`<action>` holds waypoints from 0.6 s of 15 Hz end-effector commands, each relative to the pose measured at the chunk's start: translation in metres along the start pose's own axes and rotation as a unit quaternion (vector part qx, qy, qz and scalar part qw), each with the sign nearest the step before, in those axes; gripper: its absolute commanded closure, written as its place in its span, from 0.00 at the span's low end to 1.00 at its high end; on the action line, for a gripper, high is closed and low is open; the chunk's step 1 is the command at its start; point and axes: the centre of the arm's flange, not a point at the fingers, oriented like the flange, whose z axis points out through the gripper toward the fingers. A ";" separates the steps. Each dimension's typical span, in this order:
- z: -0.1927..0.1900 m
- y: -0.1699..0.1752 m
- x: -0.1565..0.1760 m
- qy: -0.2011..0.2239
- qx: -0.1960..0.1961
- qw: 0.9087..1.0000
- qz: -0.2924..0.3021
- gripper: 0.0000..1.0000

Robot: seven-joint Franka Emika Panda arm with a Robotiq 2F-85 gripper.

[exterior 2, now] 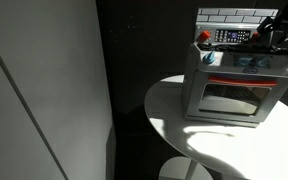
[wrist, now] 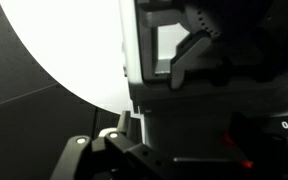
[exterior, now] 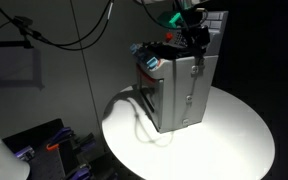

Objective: Press the top and bottom buttons on the right side of the stove

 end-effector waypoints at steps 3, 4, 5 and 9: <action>0.002 -0.004 0.009 0.013 -0.007 1.000 -0.003 0.00; 0.003 -0.004 0.010 0.014 -0.008 1.000 -0.004 0.00; 0.004 -0.004 0.010 0.015 -0.009 1.000 -0.004 0.00; 0.006 -0.005 0.013 0.018 -0.010 1.000 -0.006 0.00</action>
